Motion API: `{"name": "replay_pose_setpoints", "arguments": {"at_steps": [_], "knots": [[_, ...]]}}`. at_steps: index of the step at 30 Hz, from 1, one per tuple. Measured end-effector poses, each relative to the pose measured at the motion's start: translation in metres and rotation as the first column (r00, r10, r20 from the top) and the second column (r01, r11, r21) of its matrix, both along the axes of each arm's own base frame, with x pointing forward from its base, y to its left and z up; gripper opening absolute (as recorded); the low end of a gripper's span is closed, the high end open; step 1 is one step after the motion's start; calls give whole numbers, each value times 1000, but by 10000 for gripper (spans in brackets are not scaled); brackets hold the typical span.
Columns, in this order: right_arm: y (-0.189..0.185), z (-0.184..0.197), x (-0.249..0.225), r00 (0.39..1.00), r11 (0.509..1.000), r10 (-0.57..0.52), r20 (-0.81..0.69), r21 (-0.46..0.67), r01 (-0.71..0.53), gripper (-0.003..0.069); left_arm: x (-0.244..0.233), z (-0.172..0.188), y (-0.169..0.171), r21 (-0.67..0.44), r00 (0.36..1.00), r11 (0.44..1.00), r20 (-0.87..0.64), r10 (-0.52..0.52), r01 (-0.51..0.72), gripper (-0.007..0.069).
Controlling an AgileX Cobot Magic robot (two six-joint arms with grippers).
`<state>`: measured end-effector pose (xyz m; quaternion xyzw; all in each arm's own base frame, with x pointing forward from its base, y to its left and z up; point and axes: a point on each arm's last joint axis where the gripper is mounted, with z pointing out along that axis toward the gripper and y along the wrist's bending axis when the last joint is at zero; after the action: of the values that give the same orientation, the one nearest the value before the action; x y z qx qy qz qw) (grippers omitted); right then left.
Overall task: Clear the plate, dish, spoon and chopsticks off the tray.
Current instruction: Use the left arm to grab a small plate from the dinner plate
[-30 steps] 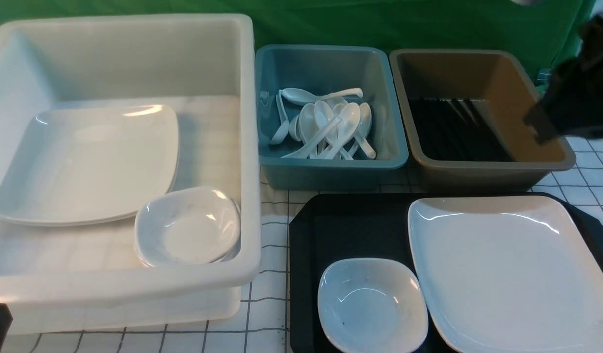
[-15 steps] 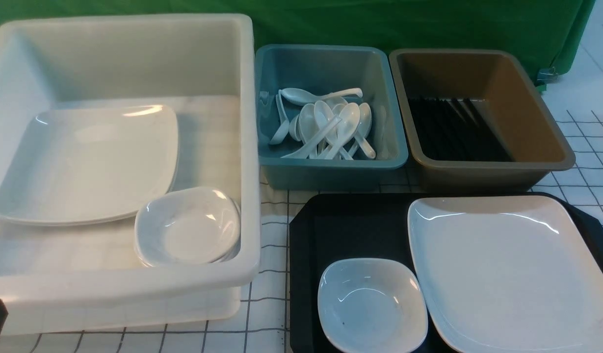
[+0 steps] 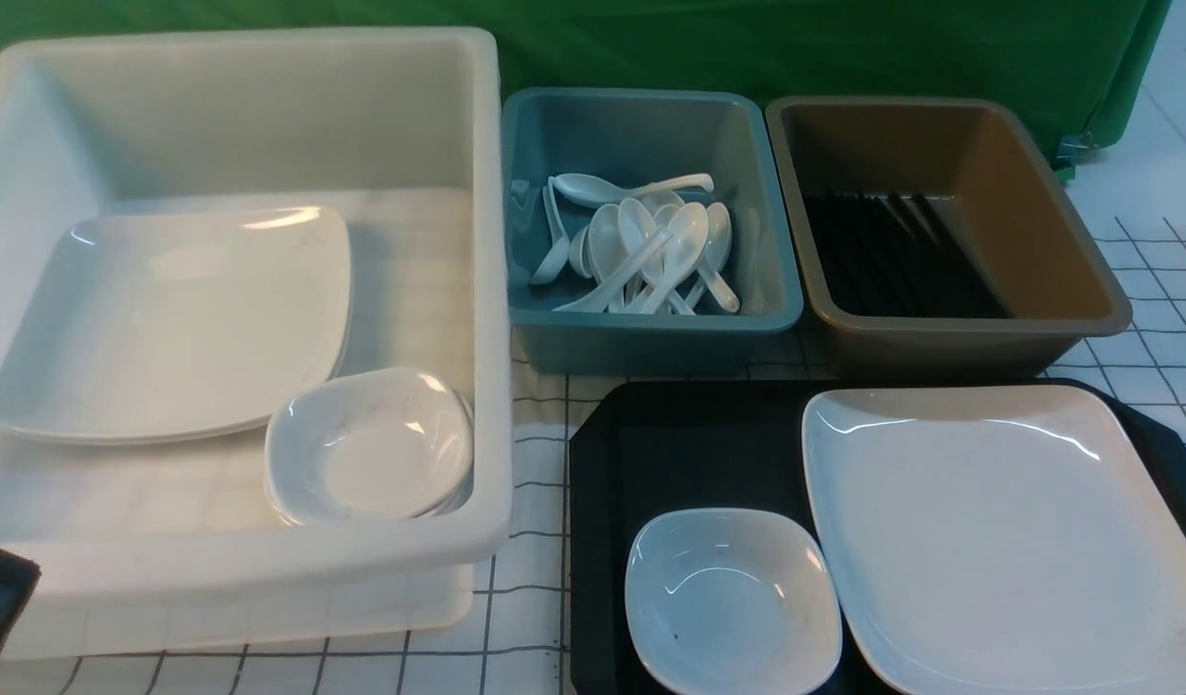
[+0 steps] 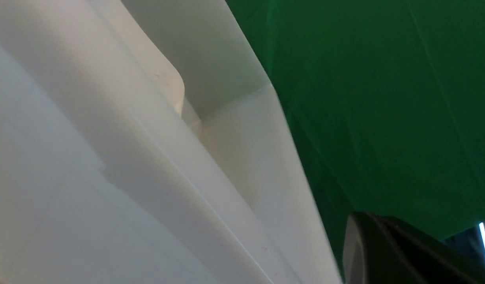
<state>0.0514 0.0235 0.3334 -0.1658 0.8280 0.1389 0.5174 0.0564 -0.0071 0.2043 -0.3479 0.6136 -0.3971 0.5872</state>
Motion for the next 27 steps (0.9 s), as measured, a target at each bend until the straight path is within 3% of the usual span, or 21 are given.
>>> {"name": "replay_pose_setpoints", "arguments": {"at_steps": [5,13,23,27], "knots": [[0,0,1,1000,1000,-1,-2,2,1,61,0,2,2,-55,1000,998,14,16,-15,20],[0,0,1,1000,1000,-1,-2,2,1,69,0,3,0,-36,1000,999,7,2,-1,20],[0,0,1,1000,1000,-1,1,4,1,69,-12,48,-7,174,995,983,74,-73,59,21],[1,0,1,1000,1000,-1,0,3,1,69,-12,63,-14,245,988,957,-21,-154,154,21]]}}
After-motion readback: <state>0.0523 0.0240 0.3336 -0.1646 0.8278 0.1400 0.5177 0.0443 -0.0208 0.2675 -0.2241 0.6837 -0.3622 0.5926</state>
